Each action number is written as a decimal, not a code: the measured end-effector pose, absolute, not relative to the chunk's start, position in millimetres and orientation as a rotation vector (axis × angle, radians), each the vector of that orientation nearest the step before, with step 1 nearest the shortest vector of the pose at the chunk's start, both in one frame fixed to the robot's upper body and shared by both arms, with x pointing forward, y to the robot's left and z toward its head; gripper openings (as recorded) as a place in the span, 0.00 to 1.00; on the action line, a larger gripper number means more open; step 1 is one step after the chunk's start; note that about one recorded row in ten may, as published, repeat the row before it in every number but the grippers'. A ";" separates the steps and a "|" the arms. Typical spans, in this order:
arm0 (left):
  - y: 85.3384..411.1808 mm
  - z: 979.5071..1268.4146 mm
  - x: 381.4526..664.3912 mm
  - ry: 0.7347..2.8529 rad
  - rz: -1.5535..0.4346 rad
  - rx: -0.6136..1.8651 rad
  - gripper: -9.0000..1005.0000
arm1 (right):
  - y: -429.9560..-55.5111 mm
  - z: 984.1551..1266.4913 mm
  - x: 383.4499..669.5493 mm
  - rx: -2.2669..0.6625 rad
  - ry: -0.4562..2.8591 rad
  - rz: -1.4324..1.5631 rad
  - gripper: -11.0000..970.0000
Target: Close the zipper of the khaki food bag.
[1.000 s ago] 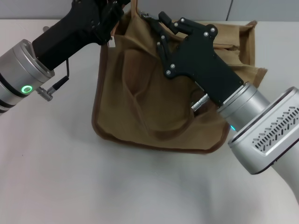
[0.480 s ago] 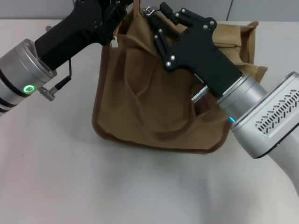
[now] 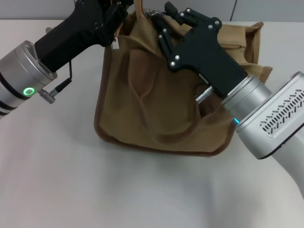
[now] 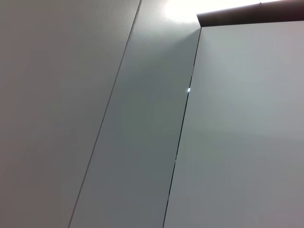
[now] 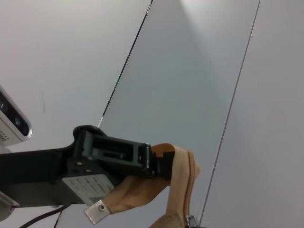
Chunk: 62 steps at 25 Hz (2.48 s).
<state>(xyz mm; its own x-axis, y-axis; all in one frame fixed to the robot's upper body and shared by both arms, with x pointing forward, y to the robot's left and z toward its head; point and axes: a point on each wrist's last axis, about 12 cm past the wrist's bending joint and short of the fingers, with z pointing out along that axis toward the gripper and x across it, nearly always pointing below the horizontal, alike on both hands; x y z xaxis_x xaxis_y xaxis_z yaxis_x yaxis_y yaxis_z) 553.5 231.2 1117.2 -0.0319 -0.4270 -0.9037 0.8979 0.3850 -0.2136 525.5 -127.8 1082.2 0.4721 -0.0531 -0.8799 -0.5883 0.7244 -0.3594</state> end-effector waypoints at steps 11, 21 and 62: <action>231.8 1118.2 554.7 1.156 -1.139 0.518 0.07 | -131.5 1083.2 513.2 -0.646 1.032 0.396 0.34; 229.3 1119.4 556.4 1.156 -1.145 0.522 0.07 | -122.4 1086.9 530.3 -0.692 1.068 0.379 0.38; 229.9 1120.0 556.5 1.151 -1.144 0.521 0.07 | -131.4 1078.9 497.9 -0.663 1.036 0.384 0.37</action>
